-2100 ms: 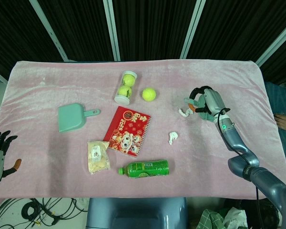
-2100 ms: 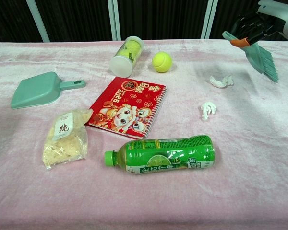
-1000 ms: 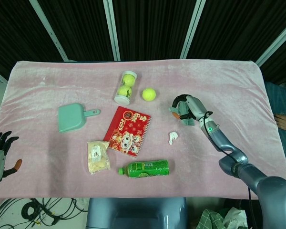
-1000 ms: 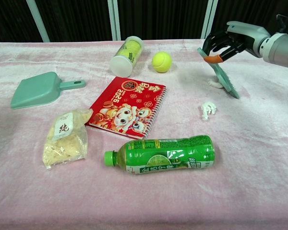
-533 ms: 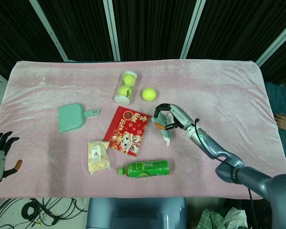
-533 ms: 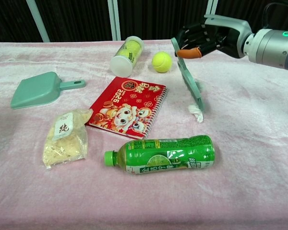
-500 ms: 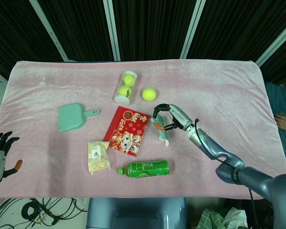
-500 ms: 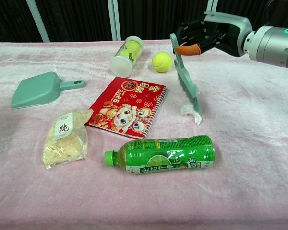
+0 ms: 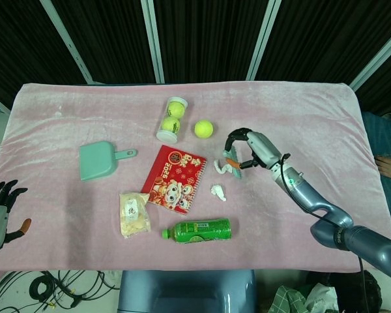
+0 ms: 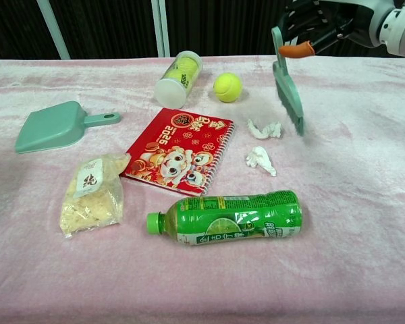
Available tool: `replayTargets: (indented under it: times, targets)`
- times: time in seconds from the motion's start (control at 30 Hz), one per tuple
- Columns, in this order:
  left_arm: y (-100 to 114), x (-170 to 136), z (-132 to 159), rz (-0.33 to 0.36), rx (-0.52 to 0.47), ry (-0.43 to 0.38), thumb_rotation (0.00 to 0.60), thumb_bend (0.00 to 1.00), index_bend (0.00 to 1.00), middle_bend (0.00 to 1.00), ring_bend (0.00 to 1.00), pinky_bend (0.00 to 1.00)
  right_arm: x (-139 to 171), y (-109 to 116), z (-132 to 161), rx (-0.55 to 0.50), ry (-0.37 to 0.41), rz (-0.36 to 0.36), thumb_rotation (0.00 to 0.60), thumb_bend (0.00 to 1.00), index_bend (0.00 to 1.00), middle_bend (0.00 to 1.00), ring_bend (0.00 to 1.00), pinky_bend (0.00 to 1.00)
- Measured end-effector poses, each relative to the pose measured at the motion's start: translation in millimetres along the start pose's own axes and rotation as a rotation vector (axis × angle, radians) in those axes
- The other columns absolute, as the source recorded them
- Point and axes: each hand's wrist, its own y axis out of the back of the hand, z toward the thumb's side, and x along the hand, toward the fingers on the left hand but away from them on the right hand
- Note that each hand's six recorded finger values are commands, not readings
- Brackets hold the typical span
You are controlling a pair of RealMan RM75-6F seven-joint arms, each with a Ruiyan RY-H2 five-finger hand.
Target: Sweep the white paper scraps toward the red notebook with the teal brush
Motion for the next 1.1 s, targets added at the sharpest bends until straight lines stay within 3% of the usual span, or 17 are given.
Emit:
replayTargets:
  times: [0.2, 0.4, 0.6, 0.73, 0.97, 1.1]
  targets:
    - [-0.1, -0.3, 0.0, -0.001, 0.001, 0.003, 0.600, 0.31, 0.21, 0.08, 0.00, 0.00, 4.9, -4.1, -27.3, 0.133, -0.133, 0.062, 0.600, 0.64, 0.79, 0.54, 0.27, 0.16]
    - [-0.2, -0.2, -0.1, -0.002, 0.000, 0.003, 0.600, 0.31, 0.21, 0.08, 0.00, 0.01, 6.0, -19.6, -31.9, 0.200, -0.191, 0.154, 0.600, 0.64, 0.80, 0.55, 0.28, 0.16]
    - [-0.4, 0.1, 0.0, -0.006, -0.002, 0.001, 0.600, 0.31, 0.21, 0.08, 0.00, 0.01, 2.9, -45.3, -6.9, 0.034, -0.162, 0.193, 0.600, 0.64, 0.81, 0.56, 0.28, 0.16]
    - [-0.3, 0.0, -0.1, -0.007, -0.005, 0.002, 0.600, 0.31, 0.21, 0.08, 0.00, 0.01, -4.6, -59.2, 16.2, -0.116, -0.091, 0.166, 0.600, 0.65, 0.82, 0.57, 0.28, 0.16]
    - [-0.7, 0.8, -0.3, -0.012, -0.008, 0.003, 0.600, 0.31, 0.21, 0.08, 0.00, 0.01, -16.9, -72.7, 42.2, -0.195, 0.024, 0.112, 0.600, 0.65, 0.82, 0.57, 0.28, 0.16]
    - [-1.0, 1.1, -0.8, -0.017, -0.009, 0.002, 0.600, 0.31, 0.21, 0.08, 0.00, 0.01, -22.9, -75.6, 58.7, -0.313, 0.085, 0.062, 0.600, 0.65, 0.82, 0.57, 0.28, 0.16]
